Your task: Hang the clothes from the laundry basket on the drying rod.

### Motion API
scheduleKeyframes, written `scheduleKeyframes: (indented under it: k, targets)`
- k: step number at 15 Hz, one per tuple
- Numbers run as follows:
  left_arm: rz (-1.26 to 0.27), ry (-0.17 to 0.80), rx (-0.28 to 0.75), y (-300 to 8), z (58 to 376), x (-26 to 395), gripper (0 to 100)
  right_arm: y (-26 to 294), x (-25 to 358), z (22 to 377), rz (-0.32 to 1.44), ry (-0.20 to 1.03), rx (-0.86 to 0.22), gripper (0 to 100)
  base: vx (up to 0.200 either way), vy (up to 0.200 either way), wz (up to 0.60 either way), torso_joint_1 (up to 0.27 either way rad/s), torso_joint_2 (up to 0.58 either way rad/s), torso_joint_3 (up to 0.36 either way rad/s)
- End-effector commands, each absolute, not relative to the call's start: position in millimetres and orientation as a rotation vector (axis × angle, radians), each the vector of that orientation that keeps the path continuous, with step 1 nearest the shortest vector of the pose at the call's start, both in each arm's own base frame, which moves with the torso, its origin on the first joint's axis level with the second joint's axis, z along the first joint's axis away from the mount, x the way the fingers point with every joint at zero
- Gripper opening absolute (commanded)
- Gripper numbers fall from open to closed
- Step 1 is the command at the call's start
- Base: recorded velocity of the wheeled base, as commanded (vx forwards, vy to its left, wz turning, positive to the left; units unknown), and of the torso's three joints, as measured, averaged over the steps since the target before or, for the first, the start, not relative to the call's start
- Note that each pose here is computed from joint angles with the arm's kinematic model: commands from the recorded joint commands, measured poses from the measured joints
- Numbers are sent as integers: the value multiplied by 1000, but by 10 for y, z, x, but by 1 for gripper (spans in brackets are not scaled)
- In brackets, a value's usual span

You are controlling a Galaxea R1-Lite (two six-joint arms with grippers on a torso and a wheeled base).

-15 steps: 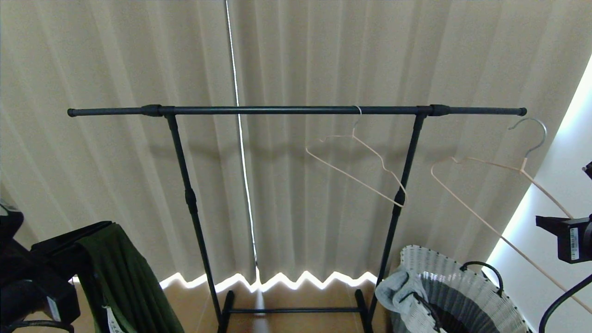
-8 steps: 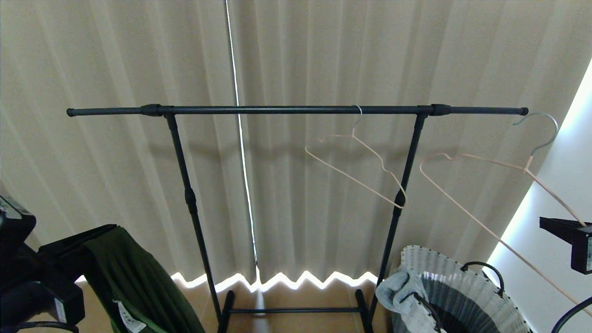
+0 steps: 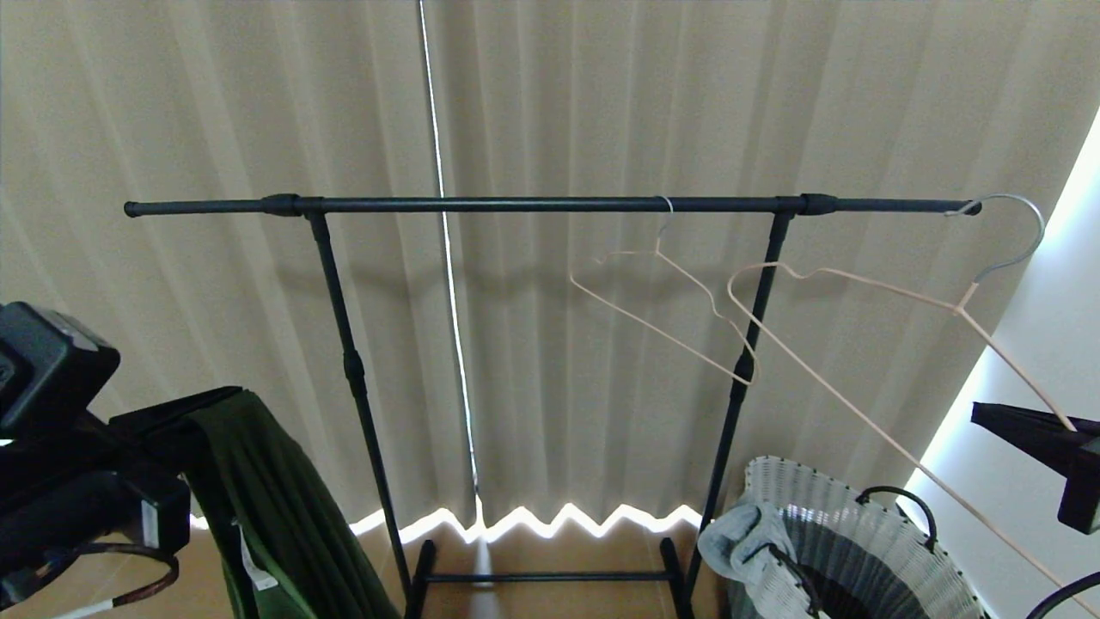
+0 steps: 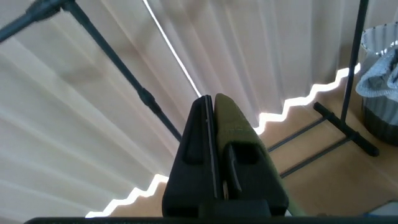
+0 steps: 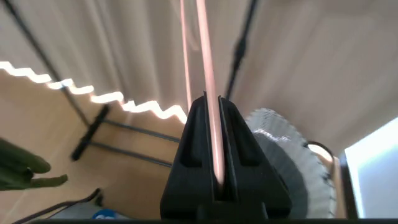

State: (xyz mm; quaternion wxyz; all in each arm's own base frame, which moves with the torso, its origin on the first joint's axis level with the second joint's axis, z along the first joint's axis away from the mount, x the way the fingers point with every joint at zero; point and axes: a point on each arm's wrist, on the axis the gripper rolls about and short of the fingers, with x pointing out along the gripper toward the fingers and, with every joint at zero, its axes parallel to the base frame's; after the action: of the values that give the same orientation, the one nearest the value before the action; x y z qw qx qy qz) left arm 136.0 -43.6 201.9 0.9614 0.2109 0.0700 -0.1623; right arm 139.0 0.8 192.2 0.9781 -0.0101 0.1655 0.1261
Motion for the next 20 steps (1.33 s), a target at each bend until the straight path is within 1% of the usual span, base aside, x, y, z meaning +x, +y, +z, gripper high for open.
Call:
scheduleKeyframes:
  k: [1, 2, 3, 5, 7, 9, 11, 13, 14, 15, 18, 20]
  targets:
    - [-329, 191, 434, -552, 2037, 1637, 0, 102, 1422, 1912, 327, 346, -14, 0, 0, 0, 0, 0, 0, 0]
    - [-312, 227, 435, -661, 2027, 1815, 0, 224, 1429, 1947, 402, 334, 19, 0, 0, 0, 0, 0, 0, 0]
    - [-305, 238, 420, -758, 2040, 1916, 0, 314, 1419, 1943, 458, 344, 43, 0, 0, 0, 0, 0, 0, 0]
    - [-296, 244, 384, -940, 2078, 2069, 0, 492, 1383, 1882, 573, 388, 46, 0, 0, 0, 0, 0, 0, 0]
    - [-278, 241, 312, -1231, 2148, 2277, 0, 691, 1307, 1869, 703, 419, 66, 0, 0, 0, 0, 0, 0, 0]
    - [-261, 235, 267, -1423, 2196, 2417, 0, 814, 1229, 1865, 785, 452, 105, 0, 0, 0, 0, 0, 0, 0]
    - [-268, 241, 196, -1623, 2278, 2536, 0, 915, 1169, 1866, 854, 477, 127, 0, 0, 0, 0, 0, 0, 0]
    - [-277, 267, 147, -1720, 2360, 2579, 0, 963, 1130, 1867, 893, 482, 123, 0, 0, 0, 0, 0, 0, 0]
    - [-277, 267, 147, -1720, 2360, 2579, 0, 963, 1130, 1867, 893, 482, 123, 0, 0, 0, 0, 0, 0, 0]
    - [-245, 289, 136, -1776, 2372, 2660, 0, 970, 1128, 1874, 900, 478, 124, 0, 0, 0, 0, 0, 0, 0]
    - [-166, 296, 158, -1845, 2304, 2745, 0, 985, 1146, 1868, 899, 484, 122, 0, 0, 0, 0, 0, 0, 0]
    - [-177, 299, 164, -1877, 2300, 2721, 0, 1060, 1242, 1835, 895, 496, 121, 0, 0, 0, 0, 0, 0, 0]
